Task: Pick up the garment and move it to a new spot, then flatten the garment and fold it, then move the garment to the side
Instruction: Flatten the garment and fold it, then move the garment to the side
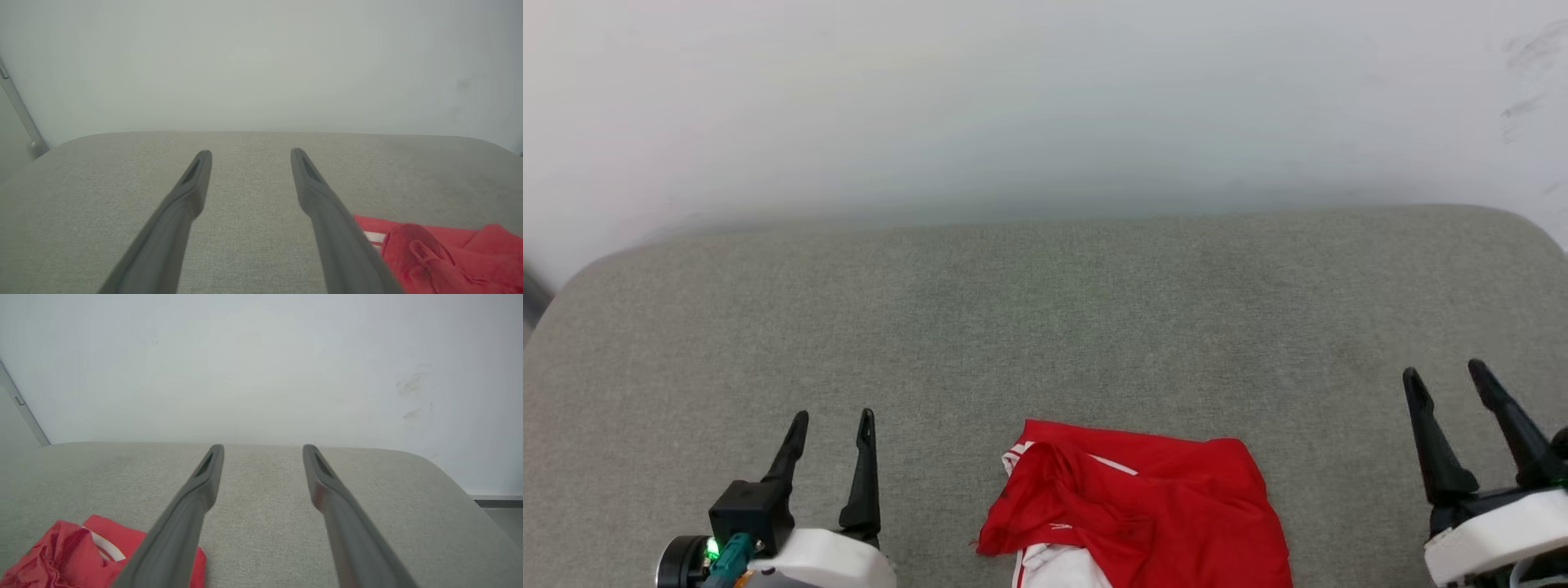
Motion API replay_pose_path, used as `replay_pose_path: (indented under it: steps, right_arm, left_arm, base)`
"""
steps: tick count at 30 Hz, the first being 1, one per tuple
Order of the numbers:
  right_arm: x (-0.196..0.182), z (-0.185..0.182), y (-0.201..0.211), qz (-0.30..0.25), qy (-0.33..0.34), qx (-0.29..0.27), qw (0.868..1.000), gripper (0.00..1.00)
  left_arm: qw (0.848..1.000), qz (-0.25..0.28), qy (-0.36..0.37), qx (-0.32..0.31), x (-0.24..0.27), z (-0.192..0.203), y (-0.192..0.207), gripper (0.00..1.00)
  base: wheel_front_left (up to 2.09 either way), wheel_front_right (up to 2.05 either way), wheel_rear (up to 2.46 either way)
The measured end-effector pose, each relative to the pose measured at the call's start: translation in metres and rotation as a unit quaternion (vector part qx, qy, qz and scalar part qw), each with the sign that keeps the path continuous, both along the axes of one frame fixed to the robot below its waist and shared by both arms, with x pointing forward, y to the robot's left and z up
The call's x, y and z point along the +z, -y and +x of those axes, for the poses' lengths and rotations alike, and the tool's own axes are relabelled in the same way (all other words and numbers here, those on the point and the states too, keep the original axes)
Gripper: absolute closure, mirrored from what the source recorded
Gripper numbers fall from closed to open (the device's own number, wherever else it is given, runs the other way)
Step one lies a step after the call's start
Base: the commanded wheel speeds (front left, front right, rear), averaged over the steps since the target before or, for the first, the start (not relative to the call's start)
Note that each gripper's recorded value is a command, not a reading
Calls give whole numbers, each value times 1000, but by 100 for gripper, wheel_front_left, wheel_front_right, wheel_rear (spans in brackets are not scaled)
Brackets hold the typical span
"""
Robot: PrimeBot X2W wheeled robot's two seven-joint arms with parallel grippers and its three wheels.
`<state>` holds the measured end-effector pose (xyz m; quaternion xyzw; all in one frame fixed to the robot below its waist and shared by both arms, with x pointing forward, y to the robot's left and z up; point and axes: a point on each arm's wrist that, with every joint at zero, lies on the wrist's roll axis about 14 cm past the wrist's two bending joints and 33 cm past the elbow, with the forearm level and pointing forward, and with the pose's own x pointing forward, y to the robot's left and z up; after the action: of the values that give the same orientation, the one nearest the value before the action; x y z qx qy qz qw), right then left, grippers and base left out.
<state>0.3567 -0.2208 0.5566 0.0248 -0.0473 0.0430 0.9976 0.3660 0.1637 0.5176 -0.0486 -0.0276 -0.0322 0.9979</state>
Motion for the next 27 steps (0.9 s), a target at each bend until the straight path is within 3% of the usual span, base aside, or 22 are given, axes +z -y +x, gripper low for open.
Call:
replay_pose_path:
  steps: [21, 27]
  right_arm:
    - [-12, -16, -2, 24, -26, -13, 999, 0]
    - [-26, -15, 16, 37, -63, -36, 997, 0]
  left_arm:
    - [1000, -5, -3, 4, -6, -4, 1, 0]
    - [1000, -6, 4, 22, -1, -1, -9, 0]
  base:
    - [0, 0, 0]
    - [0, 0, 0]
